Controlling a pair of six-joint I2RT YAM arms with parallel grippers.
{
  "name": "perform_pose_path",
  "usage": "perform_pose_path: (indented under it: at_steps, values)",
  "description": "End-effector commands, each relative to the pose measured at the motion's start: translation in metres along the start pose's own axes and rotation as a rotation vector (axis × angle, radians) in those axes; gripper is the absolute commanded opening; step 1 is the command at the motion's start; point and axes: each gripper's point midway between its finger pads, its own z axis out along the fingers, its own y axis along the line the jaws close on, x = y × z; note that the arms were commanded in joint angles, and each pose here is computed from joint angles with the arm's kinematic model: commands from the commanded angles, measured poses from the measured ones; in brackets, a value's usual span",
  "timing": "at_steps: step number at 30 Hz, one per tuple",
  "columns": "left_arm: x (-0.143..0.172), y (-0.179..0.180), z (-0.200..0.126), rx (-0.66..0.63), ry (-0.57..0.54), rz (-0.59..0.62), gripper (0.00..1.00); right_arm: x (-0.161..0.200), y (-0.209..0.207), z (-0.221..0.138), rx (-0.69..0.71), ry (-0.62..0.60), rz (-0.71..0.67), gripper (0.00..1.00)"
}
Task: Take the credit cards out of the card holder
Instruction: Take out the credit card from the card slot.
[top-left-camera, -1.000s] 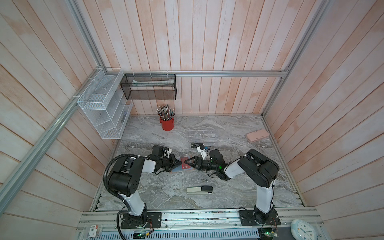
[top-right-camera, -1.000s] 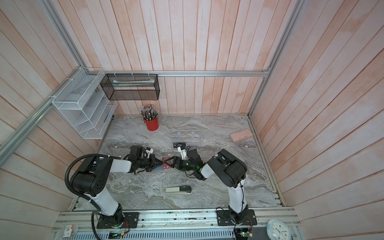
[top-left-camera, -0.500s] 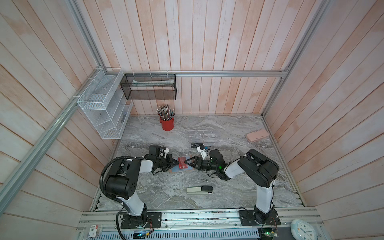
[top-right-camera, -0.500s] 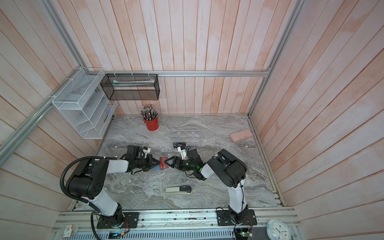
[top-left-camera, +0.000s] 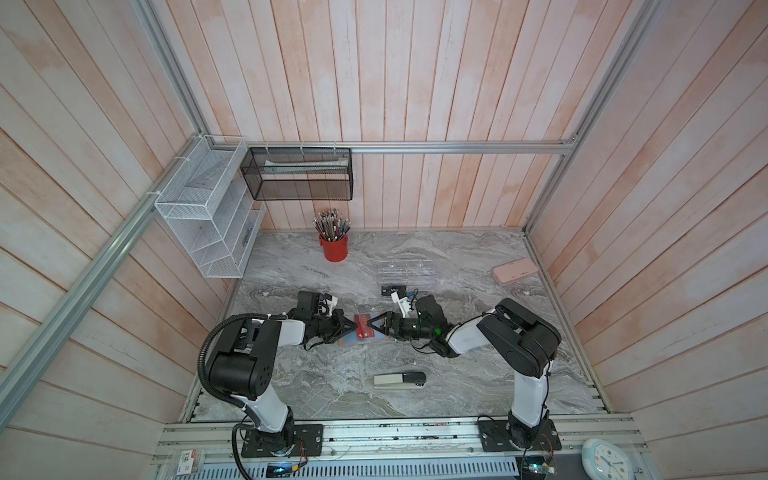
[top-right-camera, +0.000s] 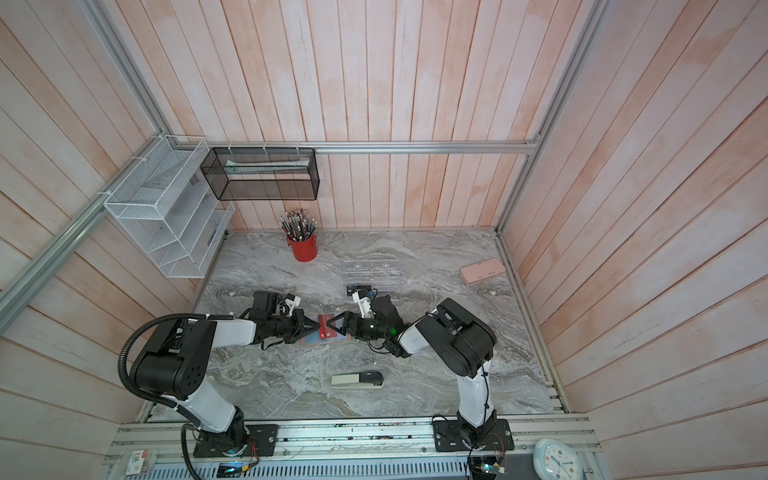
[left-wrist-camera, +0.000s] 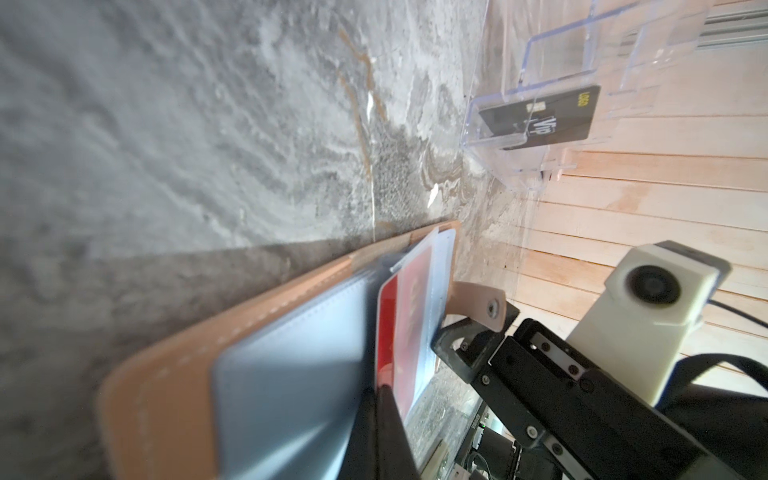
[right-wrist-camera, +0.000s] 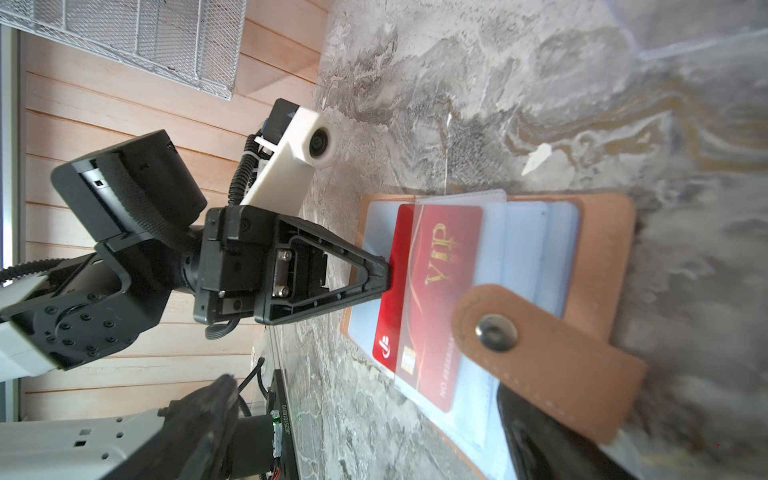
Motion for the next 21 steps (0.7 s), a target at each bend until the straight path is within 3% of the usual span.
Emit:
perform_pose_path:
  at_steps: [1,11,21]
  values:
    - [0.0,-0.003,0.0,0.001,0.004,0.017,0.0,-0.003,0.01,0.005,0.009,0.009,-0.037,0.98]
    - [0.0,-0.006,0.002,0.007,0.009,0.021,0.0,0.0,-0.009,0.023,0.024,0.034,0.024,0.98]
    - [-0.001,-0.007,0.002,0.003,0.013,0.023,0.0,0.011,-0.039,0.017,0.11,0.033,0.111,0.98]
